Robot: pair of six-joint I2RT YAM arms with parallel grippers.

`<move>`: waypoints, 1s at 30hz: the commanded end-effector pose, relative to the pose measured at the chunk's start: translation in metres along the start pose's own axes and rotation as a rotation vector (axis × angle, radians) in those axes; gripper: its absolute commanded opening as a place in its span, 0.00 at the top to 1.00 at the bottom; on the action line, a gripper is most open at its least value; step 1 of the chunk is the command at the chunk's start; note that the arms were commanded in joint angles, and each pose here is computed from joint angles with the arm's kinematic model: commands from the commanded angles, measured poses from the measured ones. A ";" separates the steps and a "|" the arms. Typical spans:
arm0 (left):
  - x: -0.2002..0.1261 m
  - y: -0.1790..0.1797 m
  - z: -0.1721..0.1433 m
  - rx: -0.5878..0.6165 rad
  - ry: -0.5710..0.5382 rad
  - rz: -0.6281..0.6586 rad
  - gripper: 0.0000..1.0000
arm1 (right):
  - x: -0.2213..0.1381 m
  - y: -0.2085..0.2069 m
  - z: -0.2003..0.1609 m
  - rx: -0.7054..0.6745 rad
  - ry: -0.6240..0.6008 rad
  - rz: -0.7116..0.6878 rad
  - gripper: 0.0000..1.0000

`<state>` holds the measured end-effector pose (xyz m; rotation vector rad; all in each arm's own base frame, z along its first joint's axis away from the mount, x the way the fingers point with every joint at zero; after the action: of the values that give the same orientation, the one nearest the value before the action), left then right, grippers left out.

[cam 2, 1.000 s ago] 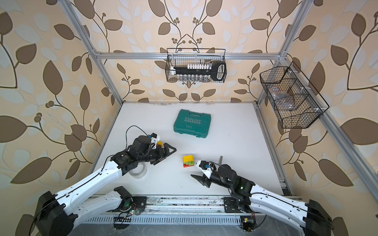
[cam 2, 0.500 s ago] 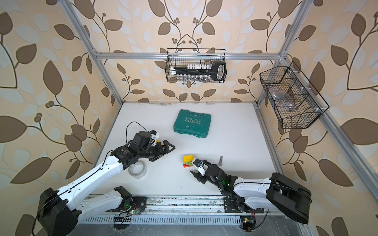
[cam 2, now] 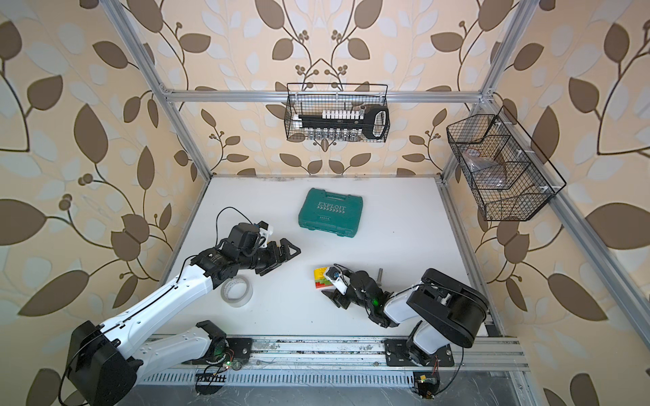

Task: Assemble the letter s with lego
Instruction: Adjust the lego brick at the center of the board.

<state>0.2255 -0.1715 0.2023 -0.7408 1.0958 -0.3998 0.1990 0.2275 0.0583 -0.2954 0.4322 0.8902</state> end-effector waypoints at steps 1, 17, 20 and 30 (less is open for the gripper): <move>-0.007 -0.007 0.007 0.028 -0.011 -0.018 0.01 | 0.006 -0.001 0.012 -0.020 -0.056 0.028 0.31; -0.008 -0.003 0.008 0.021 -0.014 -0.033 0.01 | 0.002 0.023 -0.005 -0.008 -0.081 0.203 0.35; -0.008 -0.002 0.008 0.019 -0.015 -0.036 0.01 | 0.001 0.024 -0.007 -0.010 -0.076 0.211 0.40; -0.010 -0.002 0.007 0.018 -0.017 -0.040 0.01 | 0.006 0.025 -0.012 -0.015 -0.052 0.218 0.55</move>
<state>0.2289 -0.1657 0.2038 -0.7519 1.0884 -0.4044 0.1831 0.2397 0.0475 -0.2410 0.4047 1.0886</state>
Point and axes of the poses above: each gripper's point midway between its finger pads, its own x axis out along the fingers, its own y axis along the line the jaws close on, z = x × y, the point moved 5 cm from there along -x, back along the fingers, and after that the axes turned 1 degree about x, right-handed, at the moved point
